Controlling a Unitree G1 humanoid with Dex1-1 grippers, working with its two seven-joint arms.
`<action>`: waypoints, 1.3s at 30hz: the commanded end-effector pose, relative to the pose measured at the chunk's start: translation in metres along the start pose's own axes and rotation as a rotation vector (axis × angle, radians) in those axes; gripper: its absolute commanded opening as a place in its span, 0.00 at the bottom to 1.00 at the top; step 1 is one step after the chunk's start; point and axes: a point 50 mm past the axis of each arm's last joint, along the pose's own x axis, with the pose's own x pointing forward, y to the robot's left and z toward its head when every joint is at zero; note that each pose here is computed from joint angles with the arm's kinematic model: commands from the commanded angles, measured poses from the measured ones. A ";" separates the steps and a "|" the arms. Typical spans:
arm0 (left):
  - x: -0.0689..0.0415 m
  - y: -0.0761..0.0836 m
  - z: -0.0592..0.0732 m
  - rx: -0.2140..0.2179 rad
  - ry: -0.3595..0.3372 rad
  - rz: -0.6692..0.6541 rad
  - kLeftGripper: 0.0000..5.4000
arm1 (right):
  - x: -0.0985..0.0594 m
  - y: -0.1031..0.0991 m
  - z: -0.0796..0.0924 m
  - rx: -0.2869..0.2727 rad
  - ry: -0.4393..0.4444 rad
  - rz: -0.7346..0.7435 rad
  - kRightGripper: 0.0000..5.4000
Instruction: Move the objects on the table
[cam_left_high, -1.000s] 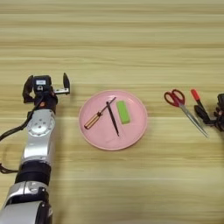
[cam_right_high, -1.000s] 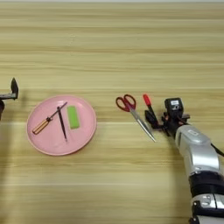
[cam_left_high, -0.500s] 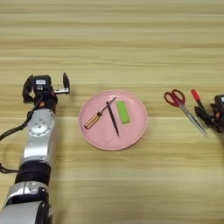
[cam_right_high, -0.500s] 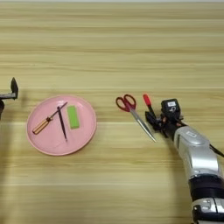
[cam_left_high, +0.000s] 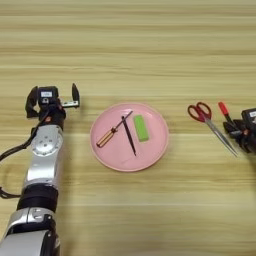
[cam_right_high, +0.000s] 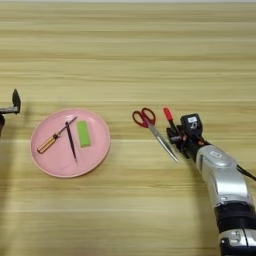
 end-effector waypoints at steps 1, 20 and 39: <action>-0.002 0.000 -0.002 0.005 0.015 0.005 1.00 | -0.008 -0.002 -0.033 0.017 0.158 -0.016 0.21; -0.001 0.001 -0.003 0.004 0.016 0.006 1.00 | -0.006 0.002 -0.025 0.065 0.100 0.000 0.09; -0.001 -0.004 0.002 -0.054 0.004 -0.029 1.00 | -0.008 0.014 0.017 0.089 -0.121 0.038 0.09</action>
